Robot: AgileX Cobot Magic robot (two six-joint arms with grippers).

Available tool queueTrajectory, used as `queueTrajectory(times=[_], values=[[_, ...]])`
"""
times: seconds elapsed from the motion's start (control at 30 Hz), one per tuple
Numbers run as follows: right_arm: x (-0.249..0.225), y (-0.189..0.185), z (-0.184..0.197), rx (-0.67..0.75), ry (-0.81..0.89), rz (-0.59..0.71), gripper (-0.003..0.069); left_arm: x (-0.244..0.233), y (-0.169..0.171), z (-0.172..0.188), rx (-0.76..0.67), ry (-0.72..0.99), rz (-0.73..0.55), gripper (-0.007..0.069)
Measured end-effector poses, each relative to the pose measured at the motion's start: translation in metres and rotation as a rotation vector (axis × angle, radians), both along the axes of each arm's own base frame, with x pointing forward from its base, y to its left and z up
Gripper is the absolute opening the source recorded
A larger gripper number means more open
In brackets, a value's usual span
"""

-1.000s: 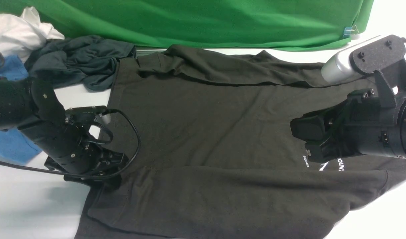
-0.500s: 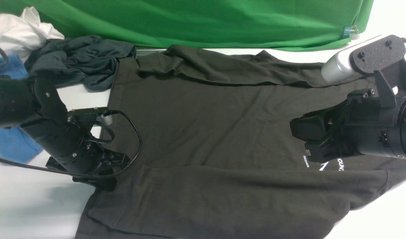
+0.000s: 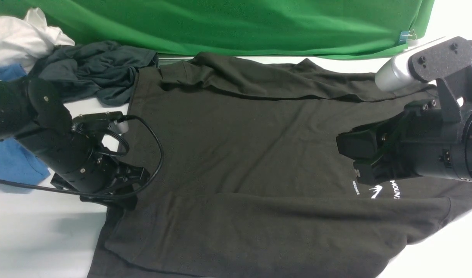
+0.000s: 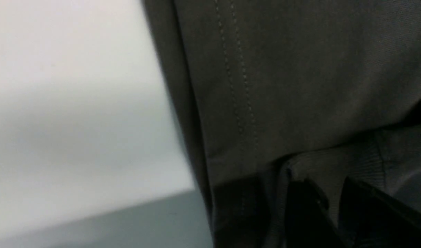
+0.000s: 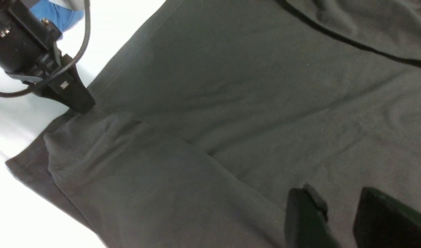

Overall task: Fold a long-sleeved shirt on a white desktop.
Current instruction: 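Grasp the left edge of the dark T-shirt lying flat on the table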

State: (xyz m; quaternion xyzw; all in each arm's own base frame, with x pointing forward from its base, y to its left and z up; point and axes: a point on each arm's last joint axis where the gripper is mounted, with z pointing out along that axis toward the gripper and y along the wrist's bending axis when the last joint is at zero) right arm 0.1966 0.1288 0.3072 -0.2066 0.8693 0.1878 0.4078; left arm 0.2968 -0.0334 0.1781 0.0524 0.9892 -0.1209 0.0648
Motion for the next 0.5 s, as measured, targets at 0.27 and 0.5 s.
queueTrajectory(times=[0.27, 0.5], values=[[0.0004, 0.0001, 0.0005, 0.004, -0.006, -0.002, 0.0240, 0.0024, -0.0002, 0.0001, 0.000, -0.031, -0.019, 0.0194], [0.0009, 0.0004, -0.0002, 0.002, -0.004, -0.002, 0.0241, 0.0025, 0.0021, -0.0005, 0.024, -0.026, 0.005, 0.0288]])
